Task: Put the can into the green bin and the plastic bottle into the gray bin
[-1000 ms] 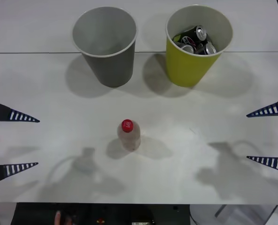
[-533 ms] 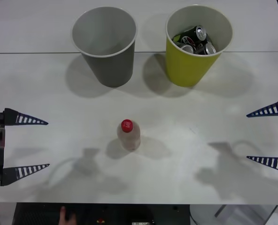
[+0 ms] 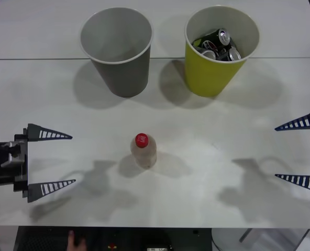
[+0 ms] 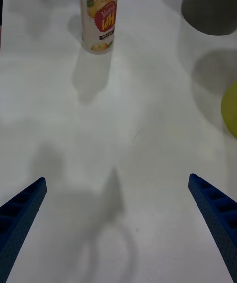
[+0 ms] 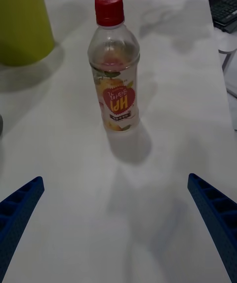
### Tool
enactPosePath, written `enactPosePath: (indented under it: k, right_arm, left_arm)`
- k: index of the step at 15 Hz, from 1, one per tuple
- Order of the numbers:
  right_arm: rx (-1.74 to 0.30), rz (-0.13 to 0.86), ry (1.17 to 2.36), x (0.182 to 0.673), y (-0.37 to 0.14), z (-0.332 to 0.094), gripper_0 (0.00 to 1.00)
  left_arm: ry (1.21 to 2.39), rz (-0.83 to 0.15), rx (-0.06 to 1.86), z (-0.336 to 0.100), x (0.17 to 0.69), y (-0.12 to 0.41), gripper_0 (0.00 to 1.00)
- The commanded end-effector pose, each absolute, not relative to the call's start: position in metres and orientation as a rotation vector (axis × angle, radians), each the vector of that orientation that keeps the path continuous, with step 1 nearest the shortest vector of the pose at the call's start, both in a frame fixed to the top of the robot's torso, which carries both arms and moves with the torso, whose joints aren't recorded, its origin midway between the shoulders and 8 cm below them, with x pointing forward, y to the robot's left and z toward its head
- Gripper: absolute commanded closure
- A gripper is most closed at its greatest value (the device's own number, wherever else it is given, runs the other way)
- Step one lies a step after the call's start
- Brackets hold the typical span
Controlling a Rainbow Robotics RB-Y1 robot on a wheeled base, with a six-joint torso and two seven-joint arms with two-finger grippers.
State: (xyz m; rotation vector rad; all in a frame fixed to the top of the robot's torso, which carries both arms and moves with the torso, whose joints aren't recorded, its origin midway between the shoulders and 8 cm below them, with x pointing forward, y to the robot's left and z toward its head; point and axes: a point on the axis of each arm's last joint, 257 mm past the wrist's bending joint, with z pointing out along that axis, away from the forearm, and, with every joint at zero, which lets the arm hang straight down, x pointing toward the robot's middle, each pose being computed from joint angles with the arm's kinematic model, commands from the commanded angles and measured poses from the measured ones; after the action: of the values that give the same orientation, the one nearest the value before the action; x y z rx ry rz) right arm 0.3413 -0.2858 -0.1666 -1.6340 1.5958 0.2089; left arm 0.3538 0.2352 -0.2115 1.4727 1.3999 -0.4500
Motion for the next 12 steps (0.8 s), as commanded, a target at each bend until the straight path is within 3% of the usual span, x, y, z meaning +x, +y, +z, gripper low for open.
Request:
enactPosePath:
  k: [1, 12]
  right_arm:
    - [-1.634, 0.209, 1.596, 0.341, -0.286, -0.167, 0.0]
    - [-1.634, 0.209, 1.596, 0.341, -0.286, -0.167, 0.0]
  left_arm:
    - [1.372, -0.494, 1.449, -0.218, 0.359, 0.22, 0.0]
    - [1.309, -0.61, 1.363, -0.24, 0.388, 0.161, 0.0]
